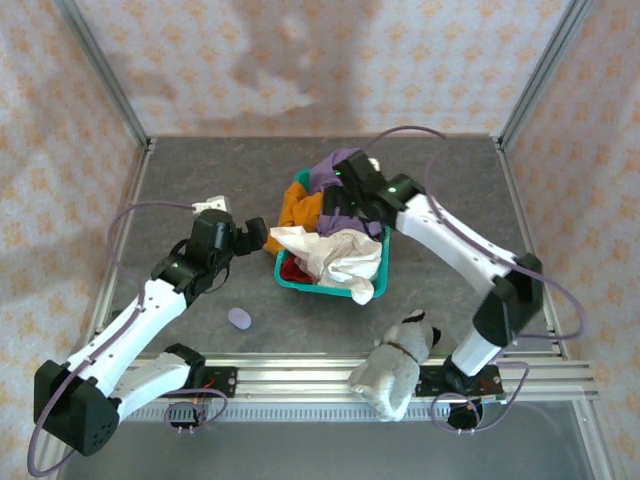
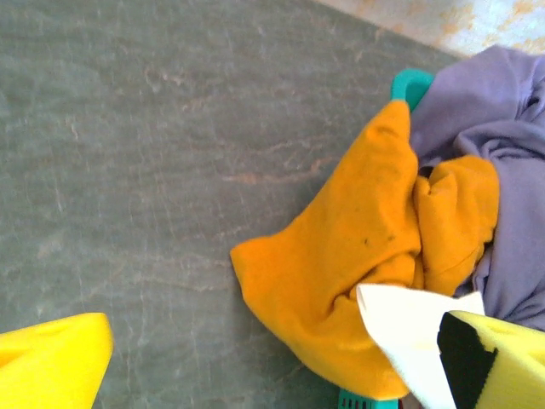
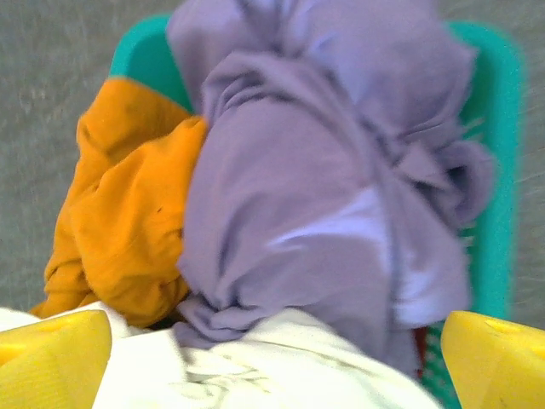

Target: Fold and stack the t-shirts

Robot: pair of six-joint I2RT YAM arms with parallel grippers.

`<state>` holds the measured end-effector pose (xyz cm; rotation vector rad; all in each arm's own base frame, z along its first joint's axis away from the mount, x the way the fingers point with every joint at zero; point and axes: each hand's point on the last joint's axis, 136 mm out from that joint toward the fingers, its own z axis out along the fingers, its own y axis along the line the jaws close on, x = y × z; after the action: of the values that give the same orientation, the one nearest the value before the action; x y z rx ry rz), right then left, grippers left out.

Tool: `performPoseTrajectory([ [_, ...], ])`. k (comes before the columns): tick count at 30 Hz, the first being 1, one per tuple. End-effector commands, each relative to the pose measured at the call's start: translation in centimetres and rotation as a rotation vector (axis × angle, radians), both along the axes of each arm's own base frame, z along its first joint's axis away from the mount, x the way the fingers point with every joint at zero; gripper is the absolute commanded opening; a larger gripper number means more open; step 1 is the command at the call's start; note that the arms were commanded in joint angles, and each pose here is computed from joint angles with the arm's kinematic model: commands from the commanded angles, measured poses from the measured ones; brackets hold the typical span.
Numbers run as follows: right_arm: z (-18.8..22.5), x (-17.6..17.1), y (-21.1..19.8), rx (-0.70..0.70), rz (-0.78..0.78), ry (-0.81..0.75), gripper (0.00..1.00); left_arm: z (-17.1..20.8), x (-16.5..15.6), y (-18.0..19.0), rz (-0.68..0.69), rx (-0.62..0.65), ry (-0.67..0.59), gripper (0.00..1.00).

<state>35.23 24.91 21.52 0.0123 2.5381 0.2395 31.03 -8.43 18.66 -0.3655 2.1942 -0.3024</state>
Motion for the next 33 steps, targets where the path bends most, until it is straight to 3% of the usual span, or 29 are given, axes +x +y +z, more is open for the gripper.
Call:
performPoseTrajectory([
  [1, -3.3, -0.7, 0.2, -0.096, -0.01, 0.153, 0.99, -1.9, -1.0, -0.3, 0.032, -0.05, 0.093, 0.99],
  [9, -11.9, 0.2, 1.7, -0.216, -0.065, 0.339, 0.99, -4.5, -2.4, 0.0, 0.086, -0.046, 0.226, 0.99],
  [12, -14.3, 0.9, -0.2, -0.315, -0.104, 0.39, 0.99, -5.1, -2.8, -0.1, 0.081, -0.041, 0.252, 0.99],
  [15, -15.6, 1.3, -2.1, -0.319, -0.123, 0.43, 0.99, -5.3, -3.1, 0.0, 0.083, -0.041, 0.261, 0.99],
  [26, -16.1, 3.6, -14.8, -0.379, -0.202, 0.492, 0.99, -5.6, -2.5, -0.9, 0.079, -0.055, 0.296, 0.99],
  [33, -13.3, 6.8, -20.9, -0.389, -0.258, 0.471, 0.99, -5.5, -1.7, -2.2, 0.058, -0.05, 0.306, 0.99],
])
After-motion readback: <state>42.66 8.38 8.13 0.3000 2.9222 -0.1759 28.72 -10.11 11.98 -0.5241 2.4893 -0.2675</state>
